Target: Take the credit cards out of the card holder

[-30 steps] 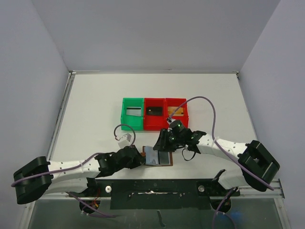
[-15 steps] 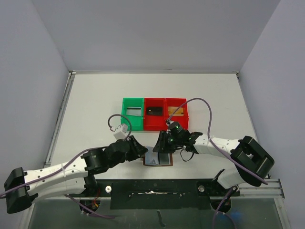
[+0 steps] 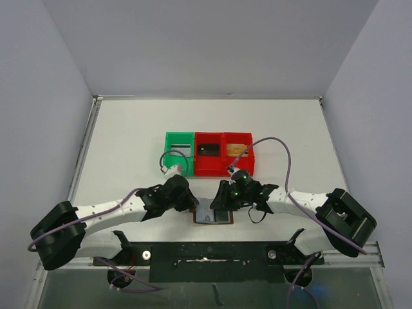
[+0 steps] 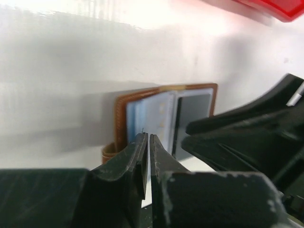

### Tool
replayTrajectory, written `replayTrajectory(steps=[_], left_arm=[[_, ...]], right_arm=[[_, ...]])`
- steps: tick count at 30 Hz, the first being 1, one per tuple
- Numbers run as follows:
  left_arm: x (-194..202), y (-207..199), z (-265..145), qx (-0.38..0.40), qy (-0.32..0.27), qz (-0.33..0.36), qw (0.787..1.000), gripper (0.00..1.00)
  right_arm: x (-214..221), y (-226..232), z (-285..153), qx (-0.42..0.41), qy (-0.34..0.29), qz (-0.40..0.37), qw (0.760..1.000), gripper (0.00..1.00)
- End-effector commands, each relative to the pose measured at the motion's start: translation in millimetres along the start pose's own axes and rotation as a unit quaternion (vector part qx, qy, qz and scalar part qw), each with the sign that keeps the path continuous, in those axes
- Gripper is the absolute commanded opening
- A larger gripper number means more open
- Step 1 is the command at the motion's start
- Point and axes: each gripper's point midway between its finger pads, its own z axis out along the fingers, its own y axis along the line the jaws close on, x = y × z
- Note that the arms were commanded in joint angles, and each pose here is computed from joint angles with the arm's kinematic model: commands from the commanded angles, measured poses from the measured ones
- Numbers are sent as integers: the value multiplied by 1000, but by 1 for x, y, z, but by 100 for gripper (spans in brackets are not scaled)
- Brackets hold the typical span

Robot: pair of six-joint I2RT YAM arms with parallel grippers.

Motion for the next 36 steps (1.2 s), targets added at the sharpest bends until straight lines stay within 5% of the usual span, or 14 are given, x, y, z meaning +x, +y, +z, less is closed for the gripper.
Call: replayTrajectory(steps=[1,12,20,36], left_arm=[[3,-9,10,35,28,-6,999,5],[10,27,16,-43,35,-2,998,3],[6,26,2,-21,38,25,999,35],[3,93,-24,-152,17,31,988,36]], right_arm=[[-11,19,-5,-44,-18,-21,999,34],[-6,15,0,-16,21,-82,996,33],[2,1,8,22,46,-74,996,33],[-1,1,9,32,37,-51,998,32]])
